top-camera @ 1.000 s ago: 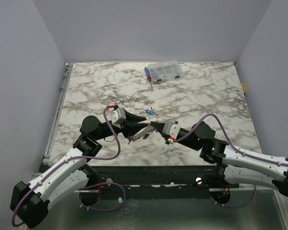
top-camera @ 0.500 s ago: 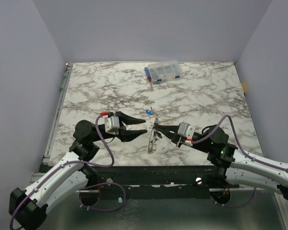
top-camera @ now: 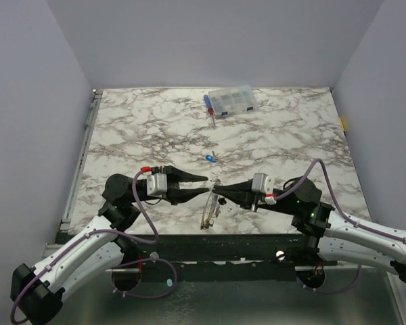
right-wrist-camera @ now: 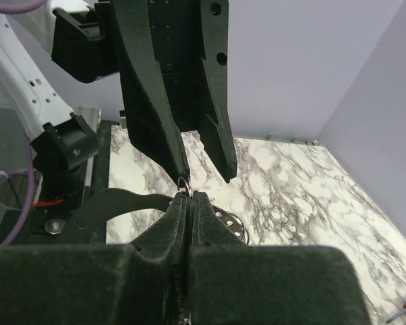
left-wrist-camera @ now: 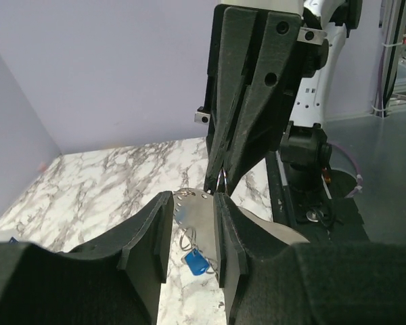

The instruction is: Put the keys on the keyring

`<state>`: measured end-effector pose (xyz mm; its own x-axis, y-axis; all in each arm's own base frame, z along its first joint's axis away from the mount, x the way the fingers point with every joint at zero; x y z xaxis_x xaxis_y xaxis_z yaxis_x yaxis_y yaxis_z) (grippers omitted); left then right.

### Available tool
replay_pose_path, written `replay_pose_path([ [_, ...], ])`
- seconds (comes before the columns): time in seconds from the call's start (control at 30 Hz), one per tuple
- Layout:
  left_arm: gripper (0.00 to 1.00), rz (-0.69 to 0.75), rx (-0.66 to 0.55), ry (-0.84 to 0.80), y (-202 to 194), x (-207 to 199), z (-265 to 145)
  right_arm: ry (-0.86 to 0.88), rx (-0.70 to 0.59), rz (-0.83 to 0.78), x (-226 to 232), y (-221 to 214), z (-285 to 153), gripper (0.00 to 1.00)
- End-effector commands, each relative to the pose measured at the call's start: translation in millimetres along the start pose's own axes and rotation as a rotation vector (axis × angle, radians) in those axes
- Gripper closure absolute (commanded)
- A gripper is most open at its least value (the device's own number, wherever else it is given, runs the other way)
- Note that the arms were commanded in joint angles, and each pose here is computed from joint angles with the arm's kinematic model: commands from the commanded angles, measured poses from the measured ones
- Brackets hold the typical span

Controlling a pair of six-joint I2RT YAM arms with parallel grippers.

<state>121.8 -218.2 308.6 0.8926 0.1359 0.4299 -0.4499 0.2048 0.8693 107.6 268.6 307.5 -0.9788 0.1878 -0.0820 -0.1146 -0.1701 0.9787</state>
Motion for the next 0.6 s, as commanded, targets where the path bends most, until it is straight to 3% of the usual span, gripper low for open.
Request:
replay_pose_path([
  [0.0,0.64,0.047,-0.047,-0.090,5.1,-16.4,-0.2,0.024,-0.113,0.017,2.7,25.2,5.3,0.99],
  [0.23,0.54,0.079,-0.058,-0.084,8.6,-17.1,-2.7,0.024,-0.144,0.028,4.4,34.7,0.8,0.99],
  [0.57,0.61,0.052,-0.061,-0.120,7.5,-19.2,2.9,0.066,-0.149,0.056,8.3,33.2,9.5,0.99],
])
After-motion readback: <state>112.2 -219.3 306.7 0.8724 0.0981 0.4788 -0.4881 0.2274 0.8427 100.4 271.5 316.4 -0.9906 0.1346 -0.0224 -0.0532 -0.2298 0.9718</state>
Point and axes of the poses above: each gripper's point midway between its finger pads, its own z axis out along the fingers, its own x axis along the line the jaws close on, y = z × x, the point moved 5 cm from there along -z, back along the fingers, and after that the axes turned 14 degrees about z, right-handed, at the moved point
